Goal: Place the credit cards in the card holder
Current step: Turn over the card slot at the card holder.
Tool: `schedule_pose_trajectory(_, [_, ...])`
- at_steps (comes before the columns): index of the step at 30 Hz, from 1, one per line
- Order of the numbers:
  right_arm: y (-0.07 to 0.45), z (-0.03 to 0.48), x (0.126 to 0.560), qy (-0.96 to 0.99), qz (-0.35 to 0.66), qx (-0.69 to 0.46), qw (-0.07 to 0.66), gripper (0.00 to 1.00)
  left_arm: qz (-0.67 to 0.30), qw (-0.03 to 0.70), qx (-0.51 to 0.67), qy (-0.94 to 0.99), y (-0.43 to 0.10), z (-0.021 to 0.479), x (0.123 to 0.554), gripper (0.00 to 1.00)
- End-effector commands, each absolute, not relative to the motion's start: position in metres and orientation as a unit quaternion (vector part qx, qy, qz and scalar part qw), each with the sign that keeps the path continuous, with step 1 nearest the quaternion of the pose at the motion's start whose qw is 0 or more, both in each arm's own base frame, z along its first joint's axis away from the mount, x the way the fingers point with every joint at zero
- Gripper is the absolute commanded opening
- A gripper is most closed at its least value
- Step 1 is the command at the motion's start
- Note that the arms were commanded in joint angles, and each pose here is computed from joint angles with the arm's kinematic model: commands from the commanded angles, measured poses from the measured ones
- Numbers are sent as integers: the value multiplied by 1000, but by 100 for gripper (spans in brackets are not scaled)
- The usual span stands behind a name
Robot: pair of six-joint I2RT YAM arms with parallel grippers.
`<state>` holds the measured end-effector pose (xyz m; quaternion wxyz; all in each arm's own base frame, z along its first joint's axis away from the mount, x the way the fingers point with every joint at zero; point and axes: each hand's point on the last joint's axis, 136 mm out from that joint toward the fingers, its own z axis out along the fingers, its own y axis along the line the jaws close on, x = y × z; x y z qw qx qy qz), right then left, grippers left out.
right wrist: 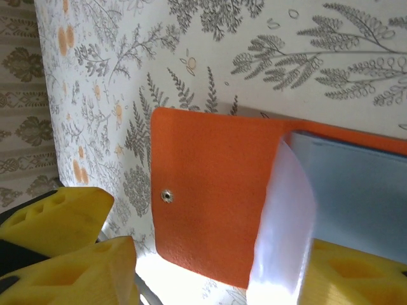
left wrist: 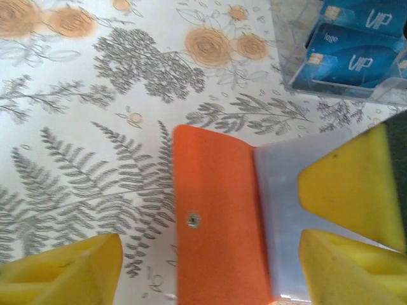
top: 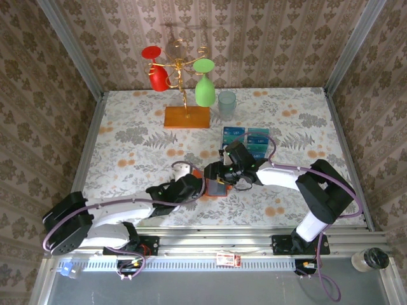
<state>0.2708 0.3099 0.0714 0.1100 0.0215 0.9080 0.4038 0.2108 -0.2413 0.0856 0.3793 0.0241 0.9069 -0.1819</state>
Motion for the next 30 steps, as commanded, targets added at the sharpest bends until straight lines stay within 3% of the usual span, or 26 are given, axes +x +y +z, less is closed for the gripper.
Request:
schedule_pose_trajectory(1, [325,85,268,904,413,14,111,64,-168,398,-6,902,-220,93,219,82])
schedule_pose_trajectory(6, [338,84,272,901,419,21,108,69,-167,408,-25,897,-199,98,221,100])
schedule_pose_trajectory(21, [361,49,278,899,428,56,81,70,-160,413,-47,895,-166,103,217,100])
schedule_pose_trajectory(30, [351,69,276,894,435,41,96,70,-155,401,-40,902,-173,98,220,100])
